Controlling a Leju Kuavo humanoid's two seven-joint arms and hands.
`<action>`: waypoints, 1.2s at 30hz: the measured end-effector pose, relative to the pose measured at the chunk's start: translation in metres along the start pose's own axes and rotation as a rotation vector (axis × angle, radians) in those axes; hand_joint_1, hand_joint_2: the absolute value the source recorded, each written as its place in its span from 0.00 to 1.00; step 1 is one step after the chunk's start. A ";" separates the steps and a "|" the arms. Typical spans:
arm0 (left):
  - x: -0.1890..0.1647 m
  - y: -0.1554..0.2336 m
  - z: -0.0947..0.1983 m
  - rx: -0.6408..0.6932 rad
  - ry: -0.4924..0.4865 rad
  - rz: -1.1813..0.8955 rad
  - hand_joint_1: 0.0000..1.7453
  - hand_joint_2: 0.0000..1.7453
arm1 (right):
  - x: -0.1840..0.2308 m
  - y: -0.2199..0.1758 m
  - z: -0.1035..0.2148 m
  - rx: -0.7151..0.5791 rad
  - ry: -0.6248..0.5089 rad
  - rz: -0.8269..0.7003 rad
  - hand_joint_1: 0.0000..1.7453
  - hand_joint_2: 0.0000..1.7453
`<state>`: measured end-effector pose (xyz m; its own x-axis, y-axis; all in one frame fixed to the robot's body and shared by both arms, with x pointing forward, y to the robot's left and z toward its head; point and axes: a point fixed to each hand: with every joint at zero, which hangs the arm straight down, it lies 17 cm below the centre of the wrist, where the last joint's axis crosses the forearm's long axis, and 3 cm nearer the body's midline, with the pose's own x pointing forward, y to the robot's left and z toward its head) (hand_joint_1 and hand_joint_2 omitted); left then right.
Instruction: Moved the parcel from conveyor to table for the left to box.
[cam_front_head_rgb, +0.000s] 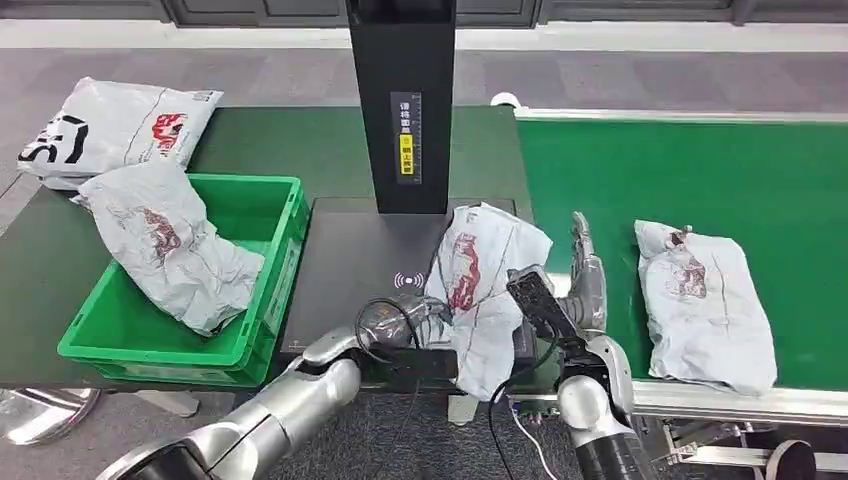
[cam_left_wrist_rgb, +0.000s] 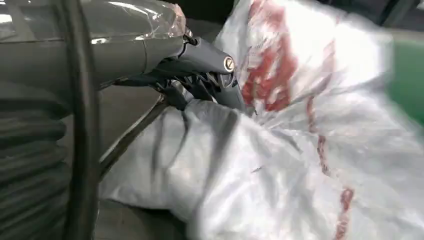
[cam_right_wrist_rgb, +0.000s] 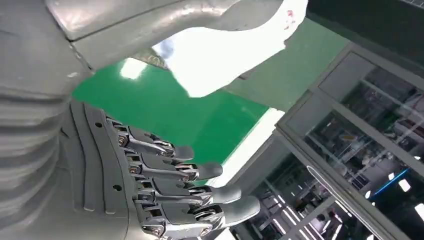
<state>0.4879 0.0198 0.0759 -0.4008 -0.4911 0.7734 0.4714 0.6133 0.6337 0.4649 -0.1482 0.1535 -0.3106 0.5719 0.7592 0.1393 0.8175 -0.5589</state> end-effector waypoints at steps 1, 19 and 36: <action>0.006 0.005 -0.001 0.014 -0.022 0.042 1.00 1.00 | 0.000 0.000 0.000 -0.001 0.000 -0.002 0.00 1.00; 0.048 0.069 -0.003 0.197 -0.161 0.280 1.00 1.00 | -0.004 0.001 0.006 -0.006 0.010 -0.017 0.00 1.00; 0.078 0.143 0.012 0.374 -0.275 0.361 1.00 1.00 | -0.008 0.000 0.016 -0.006 0.026 -0.024 0.00 1.00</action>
<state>0.5143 0.0765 0.2270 -0.4792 -0.0624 0.8755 0.3267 0.9131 0.2439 0.4524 -0.1537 0.1423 -0.2892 0.5535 0.7810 0.1376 0.8314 -0.5383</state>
